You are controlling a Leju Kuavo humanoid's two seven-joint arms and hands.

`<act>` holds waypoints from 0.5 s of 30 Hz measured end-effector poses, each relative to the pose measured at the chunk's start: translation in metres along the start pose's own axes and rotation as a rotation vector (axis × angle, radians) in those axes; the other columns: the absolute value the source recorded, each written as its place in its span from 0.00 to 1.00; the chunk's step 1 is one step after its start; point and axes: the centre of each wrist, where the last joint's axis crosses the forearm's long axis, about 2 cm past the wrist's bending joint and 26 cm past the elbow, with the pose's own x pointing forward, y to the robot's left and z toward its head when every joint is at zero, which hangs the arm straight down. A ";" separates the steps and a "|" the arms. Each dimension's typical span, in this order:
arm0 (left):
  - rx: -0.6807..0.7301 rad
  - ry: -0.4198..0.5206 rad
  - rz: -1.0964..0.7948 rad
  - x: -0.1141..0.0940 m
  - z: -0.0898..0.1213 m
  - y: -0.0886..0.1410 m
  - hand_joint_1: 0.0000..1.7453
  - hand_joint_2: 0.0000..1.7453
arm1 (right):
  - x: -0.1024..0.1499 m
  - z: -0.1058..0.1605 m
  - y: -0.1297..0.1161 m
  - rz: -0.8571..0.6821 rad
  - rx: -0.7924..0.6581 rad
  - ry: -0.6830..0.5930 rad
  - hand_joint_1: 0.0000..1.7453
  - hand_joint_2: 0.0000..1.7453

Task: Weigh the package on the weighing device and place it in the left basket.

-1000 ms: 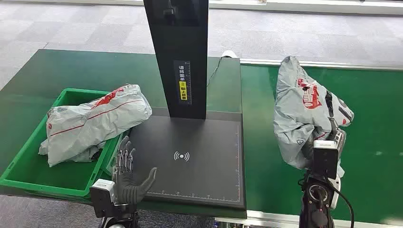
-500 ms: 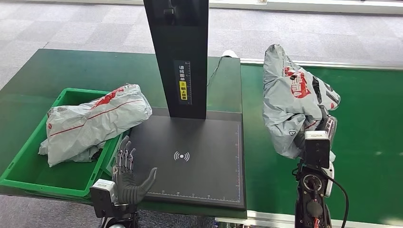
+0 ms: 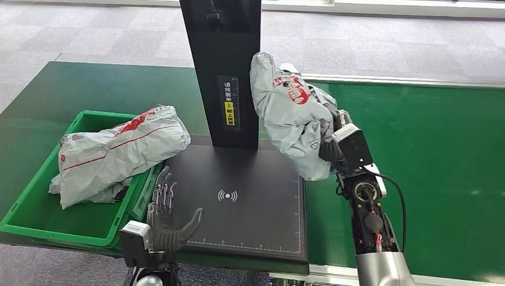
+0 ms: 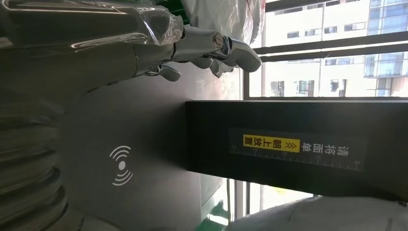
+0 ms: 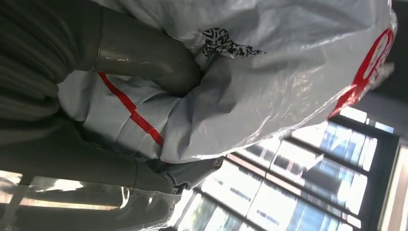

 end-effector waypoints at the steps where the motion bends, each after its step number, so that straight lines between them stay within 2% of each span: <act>1: 0.002 -0.002 0.000 -0.001 0.000 0.000 0.00 1.00 | -0.003 -0.005 0.008 -0.041 0.053 0.006 1.00 1.00; 4: 0.024 -0.016 -0.014 -0.004 -0.001 0.003 0.00 1.00 | -0.014 -0.007 0.032 -0.138 0.194 0.049 1.00 1.00; 7: 0.039 -0.022 -0.026 -0.006 0.000 0.008 0.00 1.00 | -0.024 -0.004 0.049 -0.166 0.252 0.087 1.00 1.00; 15: 0.054 -0.015 -0.048 -0.009 0.004 0.015 0.00 1.00 | -0.035 -0.008 0.058 -0.208 0.305 0.158 1.00 1.00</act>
